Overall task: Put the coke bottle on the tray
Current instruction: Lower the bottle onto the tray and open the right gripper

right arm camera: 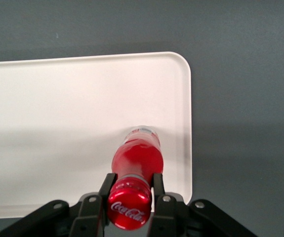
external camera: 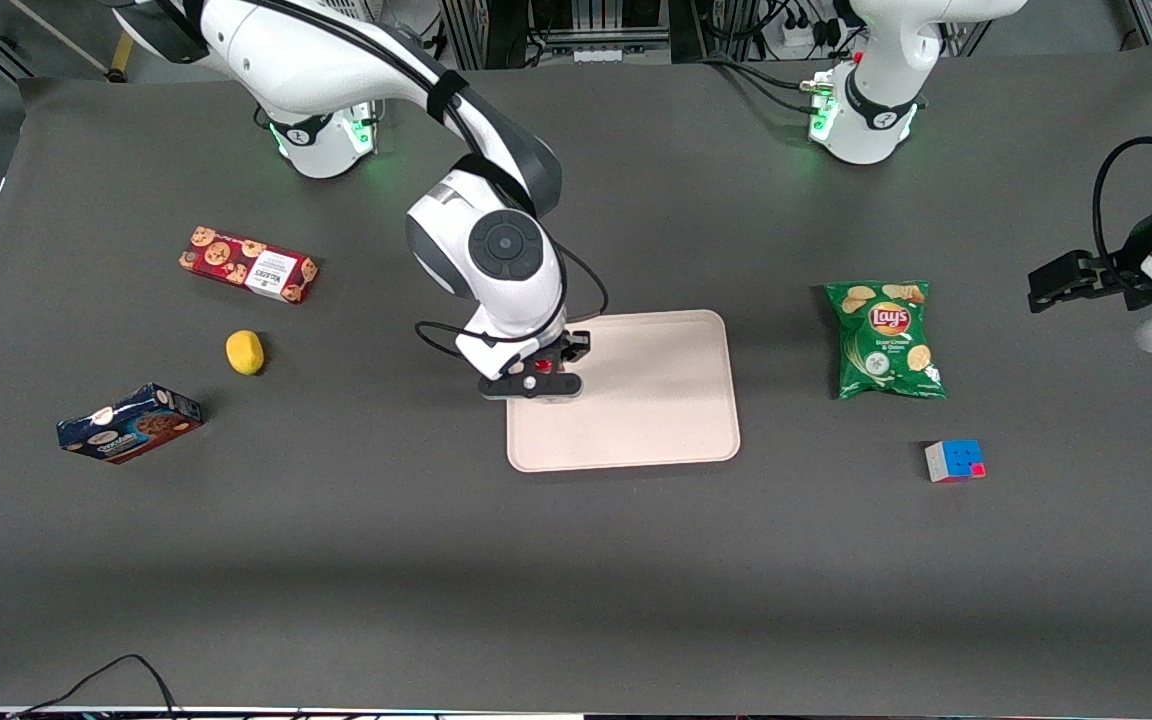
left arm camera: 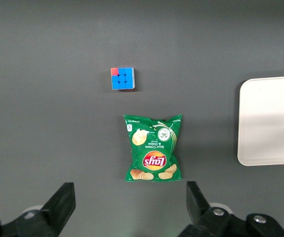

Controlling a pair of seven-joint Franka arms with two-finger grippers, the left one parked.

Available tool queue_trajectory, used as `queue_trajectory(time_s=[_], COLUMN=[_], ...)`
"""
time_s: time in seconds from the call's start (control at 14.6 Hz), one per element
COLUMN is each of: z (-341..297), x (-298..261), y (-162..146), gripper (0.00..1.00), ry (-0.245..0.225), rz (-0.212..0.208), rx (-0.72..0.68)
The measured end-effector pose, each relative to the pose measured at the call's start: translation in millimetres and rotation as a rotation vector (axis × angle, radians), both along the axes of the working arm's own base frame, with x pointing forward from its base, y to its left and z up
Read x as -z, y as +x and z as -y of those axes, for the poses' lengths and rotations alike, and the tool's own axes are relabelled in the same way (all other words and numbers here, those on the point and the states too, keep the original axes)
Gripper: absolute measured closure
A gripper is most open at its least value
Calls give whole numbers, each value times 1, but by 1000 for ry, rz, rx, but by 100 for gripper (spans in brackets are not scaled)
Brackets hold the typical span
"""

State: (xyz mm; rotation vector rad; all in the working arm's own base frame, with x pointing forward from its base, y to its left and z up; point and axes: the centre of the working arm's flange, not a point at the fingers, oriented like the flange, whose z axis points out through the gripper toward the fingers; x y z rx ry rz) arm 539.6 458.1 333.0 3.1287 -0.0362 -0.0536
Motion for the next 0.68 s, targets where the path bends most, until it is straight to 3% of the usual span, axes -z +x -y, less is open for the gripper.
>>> queue_trajectory(time_s=[0.34,0.68], z=[10,11], x=[10,21], y=[5,9], gripper=[66,63], ry=[-34,-22], rz=[17,28], rx=[-5,3])
